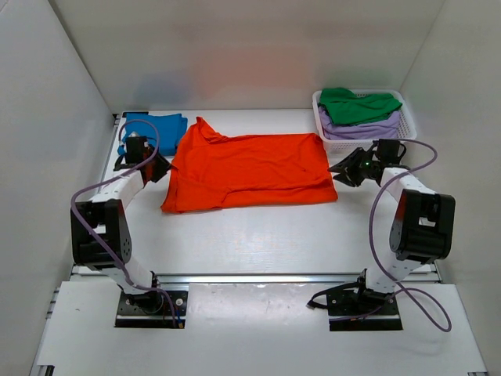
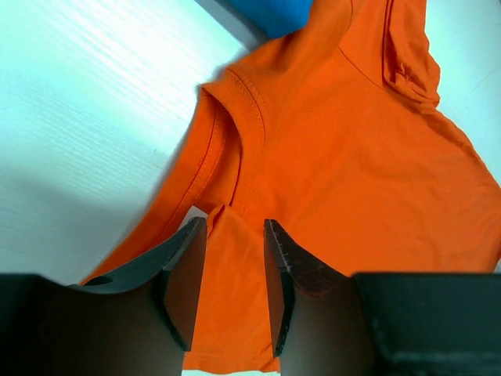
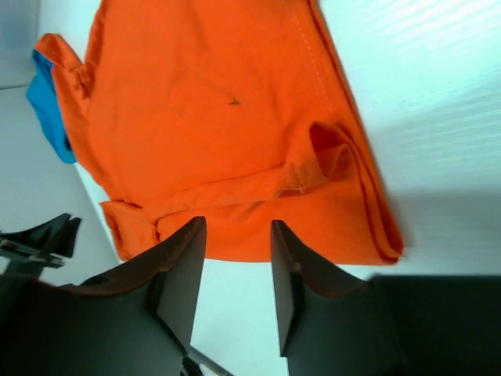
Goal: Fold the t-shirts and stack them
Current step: Fold the flattened tshirt in 1/3 of the way
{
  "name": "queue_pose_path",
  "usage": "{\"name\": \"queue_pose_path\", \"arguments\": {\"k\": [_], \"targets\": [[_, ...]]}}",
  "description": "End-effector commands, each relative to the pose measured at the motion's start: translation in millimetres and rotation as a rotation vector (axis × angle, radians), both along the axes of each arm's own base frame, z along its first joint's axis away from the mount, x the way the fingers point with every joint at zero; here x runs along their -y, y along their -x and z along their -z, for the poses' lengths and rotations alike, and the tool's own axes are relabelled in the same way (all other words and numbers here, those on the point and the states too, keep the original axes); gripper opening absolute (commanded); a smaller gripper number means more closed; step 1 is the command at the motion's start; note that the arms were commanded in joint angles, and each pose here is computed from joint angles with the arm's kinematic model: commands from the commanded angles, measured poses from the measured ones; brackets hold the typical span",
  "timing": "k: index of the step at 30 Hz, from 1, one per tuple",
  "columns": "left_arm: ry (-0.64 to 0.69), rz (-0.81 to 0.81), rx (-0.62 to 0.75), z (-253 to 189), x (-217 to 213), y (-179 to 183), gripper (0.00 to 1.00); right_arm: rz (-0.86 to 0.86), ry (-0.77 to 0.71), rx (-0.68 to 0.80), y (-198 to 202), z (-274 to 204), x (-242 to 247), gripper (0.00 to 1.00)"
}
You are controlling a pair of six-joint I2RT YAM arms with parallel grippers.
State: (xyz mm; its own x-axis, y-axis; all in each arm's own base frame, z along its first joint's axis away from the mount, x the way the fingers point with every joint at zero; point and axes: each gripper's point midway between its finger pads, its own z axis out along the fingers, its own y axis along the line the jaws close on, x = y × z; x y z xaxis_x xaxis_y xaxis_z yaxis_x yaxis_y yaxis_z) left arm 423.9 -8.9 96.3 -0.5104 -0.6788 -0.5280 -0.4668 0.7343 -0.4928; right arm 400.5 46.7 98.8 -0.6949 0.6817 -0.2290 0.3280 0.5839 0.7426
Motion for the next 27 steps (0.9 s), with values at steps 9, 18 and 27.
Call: {"name": "queue_pose_path", "arguments": {"k": [9,18,27], "targets": [[-0.164,0.102,-0.124,17.8,1.5,72.6,0.52,-0.161,0.426,-0.128,14.0,38.1,23.4,0.57],[-0.216,0.297,-0.308,67.6,37.8,89.1,0.53,-0.314,0.505,-0.245,29.6,72.1,2.1,0.42],[-0.373,0.403,-0.439,60.6,24.2,111.7,0.05,-0.370,0.550,-0.329,78.9,72.1,4.5,0.00]]}}
